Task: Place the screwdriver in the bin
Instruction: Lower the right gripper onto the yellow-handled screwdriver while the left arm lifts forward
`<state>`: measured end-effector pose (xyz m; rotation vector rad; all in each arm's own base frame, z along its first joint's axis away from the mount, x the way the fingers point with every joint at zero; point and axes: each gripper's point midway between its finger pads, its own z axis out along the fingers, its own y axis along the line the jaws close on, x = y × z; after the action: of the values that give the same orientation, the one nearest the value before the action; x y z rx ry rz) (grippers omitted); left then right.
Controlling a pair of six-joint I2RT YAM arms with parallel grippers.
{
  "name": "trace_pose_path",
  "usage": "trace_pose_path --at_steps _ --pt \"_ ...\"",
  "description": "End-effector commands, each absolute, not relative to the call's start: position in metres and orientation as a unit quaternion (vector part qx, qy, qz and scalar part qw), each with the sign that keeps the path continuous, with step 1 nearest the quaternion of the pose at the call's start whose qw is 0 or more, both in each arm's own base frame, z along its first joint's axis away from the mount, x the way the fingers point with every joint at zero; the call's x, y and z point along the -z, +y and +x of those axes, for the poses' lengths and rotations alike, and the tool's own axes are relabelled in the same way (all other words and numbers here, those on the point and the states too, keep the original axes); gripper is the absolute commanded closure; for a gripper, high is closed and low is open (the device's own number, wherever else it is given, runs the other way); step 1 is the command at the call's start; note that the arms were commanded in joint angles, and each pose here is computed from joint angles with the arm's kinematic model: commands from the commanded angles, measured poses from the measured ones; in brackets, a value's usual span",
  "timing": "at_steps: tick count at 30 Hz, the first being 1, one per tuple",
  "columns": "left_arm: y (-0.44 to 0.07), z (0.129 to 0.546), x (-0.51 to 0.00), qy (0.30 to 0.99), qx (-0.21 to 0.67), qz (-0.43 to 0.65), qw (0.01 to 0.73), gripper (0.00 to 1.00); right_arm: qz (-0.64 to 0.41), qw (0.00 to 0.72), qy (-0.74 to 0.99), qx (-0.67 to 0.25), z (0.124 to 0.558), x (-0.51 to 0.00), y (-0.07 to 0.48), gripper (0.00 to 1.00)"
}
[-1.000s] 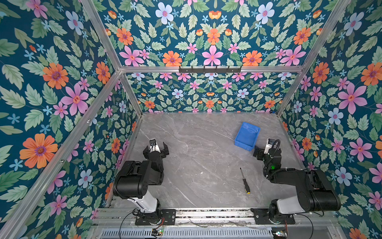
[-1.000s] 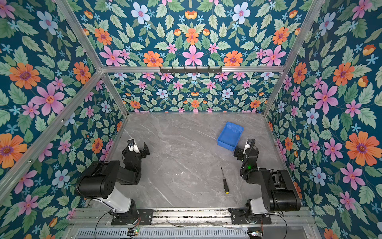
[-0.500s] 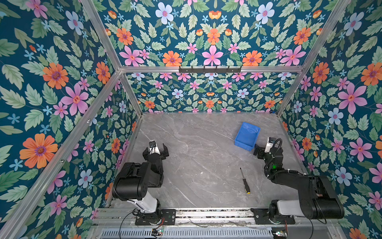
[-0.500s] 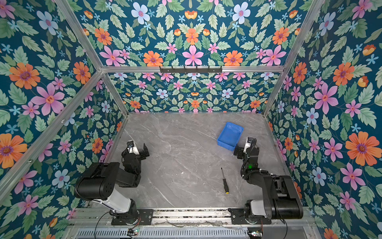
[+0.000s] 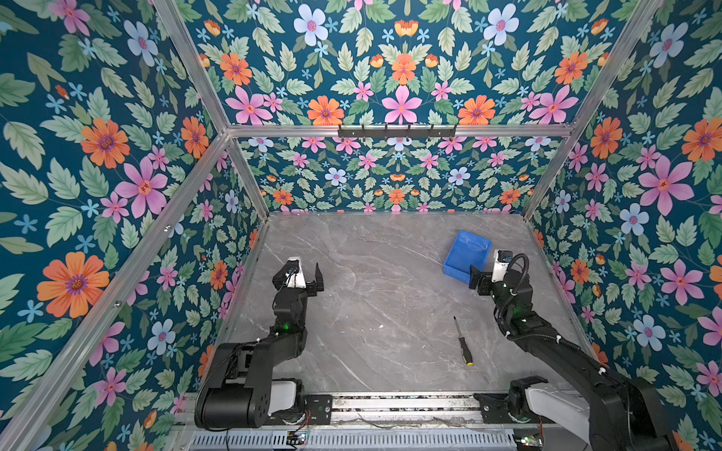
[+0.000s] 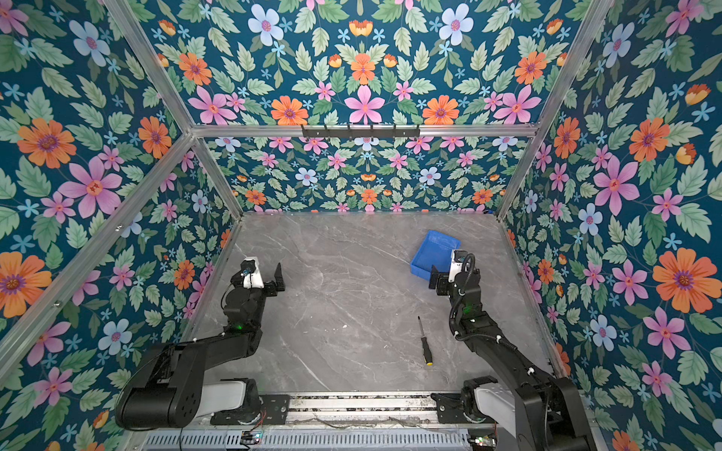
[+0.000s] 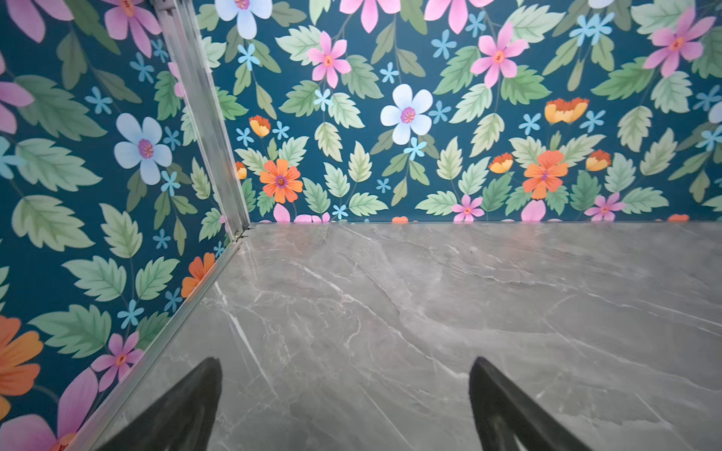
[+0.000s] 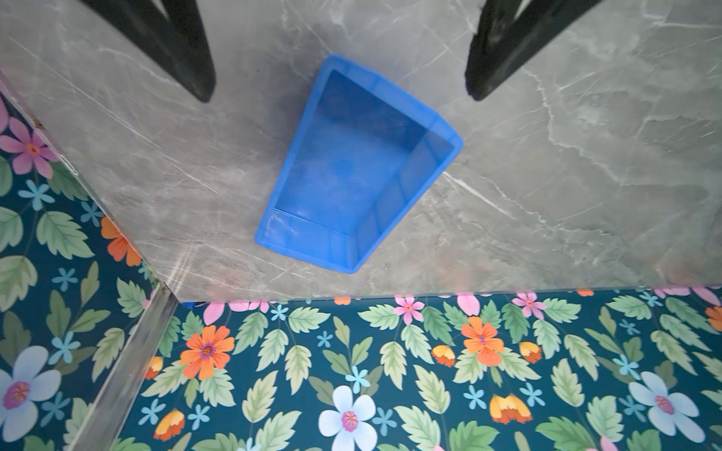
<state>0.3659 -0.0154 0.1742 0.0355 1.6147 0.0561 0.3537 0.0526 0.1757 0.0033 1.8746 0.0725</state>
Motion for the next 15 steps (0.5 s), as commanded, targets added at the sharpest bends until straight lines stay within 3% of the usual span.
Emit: trace_pose_path --at_steps 1,10,15 --pt "-0.043 0.363 -0.165 0.739 0.019 0.07 0.669 0.0 0.004 0.563 0.826 -0.02 0.344 -0.167 0.06 0.01" --pt "-0.11 0.344 -0.177 0.724 0.096 0.215 0.648 0.0 -0.002 0.457 0.889 -0.032 0.292 -0.142 0.105 0.01" --pt "-0.162 0.31 -0.173 0.667 0.151 0.382 0.622 0.0 0.031 0.36 0.929 -0.079 0.25 -0.112 0.121 0.01"
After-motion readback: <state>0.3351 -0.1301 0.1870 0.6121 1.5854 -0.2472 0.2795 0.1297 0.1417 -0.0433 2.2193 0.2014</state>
